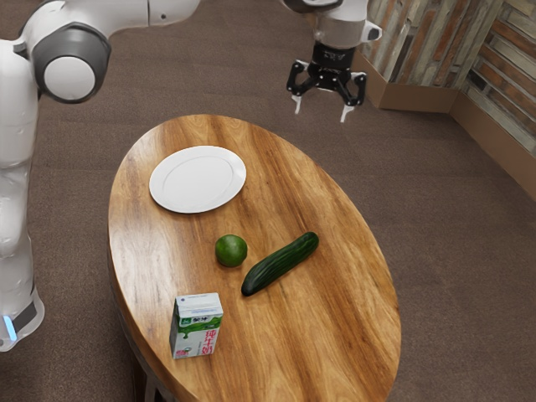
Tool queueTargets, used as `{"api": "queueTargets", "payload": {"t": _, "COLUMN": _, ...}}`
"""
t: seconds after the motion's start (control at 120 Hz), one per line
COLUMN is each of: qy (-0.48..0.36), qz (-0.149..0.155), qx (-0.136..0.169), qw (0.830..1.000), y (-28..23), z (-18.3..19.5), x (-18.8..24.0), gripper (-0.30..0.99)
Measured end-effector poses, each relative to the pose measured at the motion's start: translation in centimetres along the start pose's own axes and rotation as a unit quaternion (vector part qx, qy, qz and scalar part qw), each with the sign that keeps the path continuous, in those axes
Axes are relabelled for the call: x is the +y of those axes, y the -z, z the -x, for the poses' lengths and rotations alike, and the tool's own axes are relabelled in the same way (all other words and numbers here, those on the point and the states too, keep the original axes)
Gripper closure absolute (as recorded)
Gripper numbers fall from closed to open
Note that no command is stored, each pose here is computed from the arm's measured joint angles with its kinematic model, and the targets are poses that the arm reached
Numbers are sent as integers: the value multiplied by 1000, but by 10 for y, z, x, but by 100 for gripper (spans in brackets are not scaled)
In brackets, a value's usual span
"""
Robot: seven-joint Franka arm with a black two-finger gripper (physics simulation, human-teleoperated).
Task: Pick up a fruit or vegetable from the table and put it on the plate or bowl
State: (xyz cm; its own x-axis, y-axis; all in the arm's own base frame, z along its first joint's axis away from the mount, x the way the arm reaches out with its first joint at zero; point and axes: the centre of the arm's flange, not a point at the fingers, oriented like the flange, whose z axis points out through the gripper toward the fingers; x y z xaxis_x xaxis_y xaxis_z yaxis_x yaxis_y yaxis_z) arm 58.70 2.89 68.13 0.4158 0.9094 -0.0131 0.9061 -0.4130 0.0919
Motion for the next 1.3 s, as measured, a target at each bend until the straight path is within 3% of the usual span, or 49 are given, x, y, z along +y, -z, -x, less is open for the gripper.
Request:
{"api": "queueTargets", "payload": {"t": 0.15, "qy": 122, "qz": -8, "qx": -6, "qw": 993, "y": -6, "z": 7, "x": 4, "gripper": 0}}
{"api": "queueTargets", "payload": {"t": 0.283, "qy": 122, "qz": -2, "qx": -14, "qw": 992, "y": 0, "z": 3, "x": -1, "gripper": 0}}
{"api": "queueTargets", "payload": {"t": 0.433, "qy": 22, "qz": -14, "qx": -41, "qw": 999, "y": -29, "z": -12, "x": 8, "gripper": 0}}
{"api": "queueTargets", "payload": {"t": 0.567, "qy": -115, "qz": -19, "qx": -82, "qw": 990, "y": -82, "z": 21, "x": 47, "gripper": 0}}
{"api": "queueTargets", "payload": {"t": 0.783, "qy": -266, "qz": -2, "qx": -92, "qw": 960, "y": -136, "z": 100, "x": 22, "gripper": 0}}
{"api": "queueTargets", "payload": {"t": 1.058, "qy": -331, "qz": 27, "qx": -133, "qw": 934, "y": -216, "z": 119, "x": -11, "gripper": 0}}
{"api": "queueTargets", "payload": {"t": 1.3, "qy": -371, "qz": 55, "qx": -127, "qw": 918, "y": -235, "z": 120, "x": -9, "gripper": 0}}
